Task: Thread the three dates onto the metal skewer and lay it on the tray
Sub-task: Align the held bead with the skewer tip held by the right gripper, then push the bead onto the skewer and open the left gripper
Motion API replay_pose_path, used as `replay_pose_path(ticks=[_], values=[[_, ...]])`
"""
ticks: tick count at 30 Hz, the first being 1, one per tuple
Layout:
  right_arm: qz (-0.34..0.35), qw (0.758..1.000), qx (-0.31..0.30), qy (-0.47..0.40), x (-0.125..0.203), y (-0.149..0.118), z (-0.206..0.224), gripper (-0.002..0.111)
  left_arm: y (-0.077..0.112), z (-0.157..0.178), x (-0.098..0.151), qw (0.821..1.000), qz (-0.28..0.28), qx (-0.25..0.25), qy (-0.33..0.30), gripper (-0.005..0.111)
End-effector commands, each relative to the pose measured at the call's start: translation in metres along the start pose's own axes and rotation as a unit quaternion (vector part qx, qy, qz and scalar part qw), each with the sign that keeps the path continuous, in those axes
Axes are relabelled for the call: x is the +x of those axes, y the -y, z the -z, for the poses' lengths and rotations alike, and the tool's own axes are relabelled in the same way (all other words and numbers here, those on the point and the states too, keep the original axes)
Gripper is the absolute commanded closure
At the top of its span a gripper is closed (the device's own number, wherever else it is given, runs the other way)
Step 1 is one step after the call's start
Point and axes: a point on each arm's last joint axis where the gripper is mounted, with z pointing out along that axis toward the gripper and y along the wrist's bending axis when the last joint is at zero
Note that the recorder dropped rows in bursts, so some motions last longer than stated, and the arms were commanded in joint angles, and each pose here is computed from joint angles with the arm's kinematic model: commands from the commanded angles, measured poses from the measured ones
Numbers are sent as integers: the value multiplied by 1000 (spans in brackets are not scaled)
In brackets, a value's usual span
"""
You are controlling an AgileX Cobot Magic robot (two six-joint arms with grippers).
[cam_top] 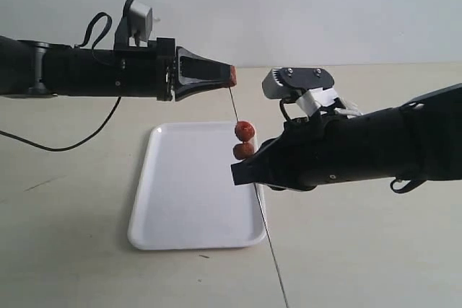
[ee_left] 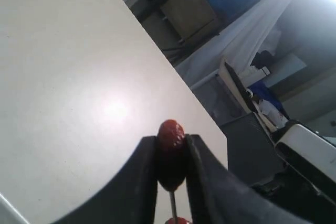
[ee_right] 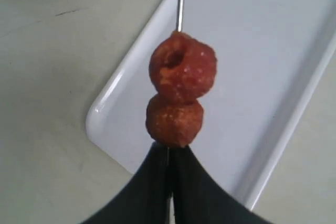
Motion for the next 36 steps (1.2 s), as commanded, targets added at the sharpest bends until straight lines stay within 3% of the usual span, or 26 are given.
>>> replay_pose_path(ticks=[1,11,25,27,32,36], values=[[14,999,-16,29,-19,-8,3,108,3,-4,9,999,-19,4,-42,89],[21,998,-4,51,-42,-7,-7,108,2,-3,11,999,-23,3,-50,89],[22,999,8,34,-39,0,-21,108,2,-3,11,998,-27,2,-52,87],[23,999,8,33,-39,0,-21,108,2,-3,11,998,-27,2,-52,81],[24,999,8,33,-39,0,-21,108,2,-3,10,999,-25,2,-47,53],[25,999,8,32,-39,0,-21,108,0,2,7,999,-22,0,-36,49]])
